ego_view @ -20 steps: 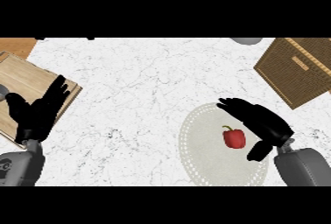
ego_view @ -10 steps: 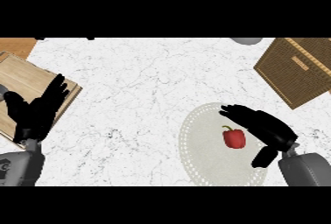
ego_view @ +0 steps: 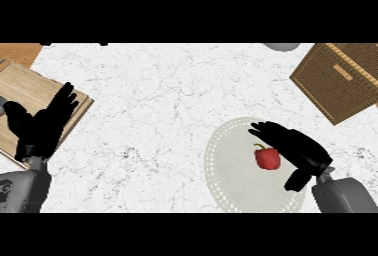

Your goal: Pick the bell pepper from the placemat and place it in the basket

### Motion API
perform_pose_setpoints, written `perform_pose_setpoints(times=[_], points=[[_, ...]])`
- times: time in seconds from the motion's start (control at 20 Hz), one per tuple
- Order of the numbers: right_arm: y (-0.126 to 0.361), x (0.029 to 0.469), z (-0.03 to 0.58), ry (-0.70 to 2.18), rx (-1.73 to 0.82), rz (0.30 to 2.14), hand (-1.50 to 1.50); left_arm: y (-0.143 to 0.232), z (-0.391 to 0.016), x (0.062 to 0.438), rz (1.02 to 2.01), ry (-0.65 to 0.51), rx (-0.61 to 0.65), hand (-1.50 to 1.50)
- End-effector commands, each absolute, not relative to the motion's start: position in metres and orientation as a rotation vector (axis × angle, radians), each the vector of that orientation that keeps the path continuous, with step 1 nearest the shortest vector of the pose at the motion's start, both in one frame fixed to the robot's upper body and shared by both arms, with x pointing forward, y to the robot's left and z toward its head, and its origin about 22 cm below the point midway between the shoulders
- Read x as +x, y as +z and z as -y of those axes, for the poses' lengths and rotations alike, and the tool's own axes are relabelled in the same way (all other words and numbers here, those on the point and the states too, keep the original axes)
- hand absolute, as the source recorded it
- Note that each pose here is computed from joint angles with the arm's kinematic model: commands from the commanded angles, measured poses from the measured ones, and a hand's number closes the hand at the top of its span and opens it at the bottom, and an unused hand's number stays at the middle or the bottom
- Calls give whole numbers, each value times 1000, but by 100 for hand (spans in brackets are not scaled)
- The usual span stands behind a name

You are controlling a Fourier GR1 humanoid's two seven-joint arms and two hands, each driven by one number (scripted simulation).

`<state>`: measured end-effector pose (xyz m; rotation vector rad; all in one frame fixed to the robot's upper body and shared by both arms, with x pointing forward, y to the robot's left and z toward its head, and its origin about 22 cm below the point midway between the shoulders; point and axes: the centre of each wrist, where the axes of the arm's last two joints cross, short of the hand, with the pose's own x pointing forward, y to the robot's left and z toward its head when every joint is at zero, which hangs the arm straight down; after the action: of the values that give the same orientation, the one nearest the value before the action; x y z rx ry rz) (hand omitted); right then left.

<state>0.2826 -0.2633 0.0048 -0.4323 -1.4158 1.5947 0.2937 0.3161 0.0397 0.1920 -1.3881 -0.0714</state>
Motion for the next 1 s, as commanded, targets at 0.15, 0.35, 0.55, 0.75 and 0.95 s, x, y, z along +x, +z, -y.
perform_pose_setpoints(times=[0.15, 0.35, 0.55, 0.75, 0.95], points=[[-29, 279, 229, 1691, -489, 1383, 150, 38, -319, 288, 1386, -69, 194, 0], [-24, 282, 239, 1783, -486, 1360, 150, 36, -301, 296, 1384, -49, 183, 0], [-31, 285, 249, 1774, -500, 1380, 150, 15, -323, 298, 1386, -85, 184, 0], [-20, 313, 188, 1252, -654, 1197, 150, 36, -313, 290, 1387, -98, 156, 0], [1, 333, 209, 856, -798, 1087, 150, 36, -310, 294, 1402, -98, 144, 0]])
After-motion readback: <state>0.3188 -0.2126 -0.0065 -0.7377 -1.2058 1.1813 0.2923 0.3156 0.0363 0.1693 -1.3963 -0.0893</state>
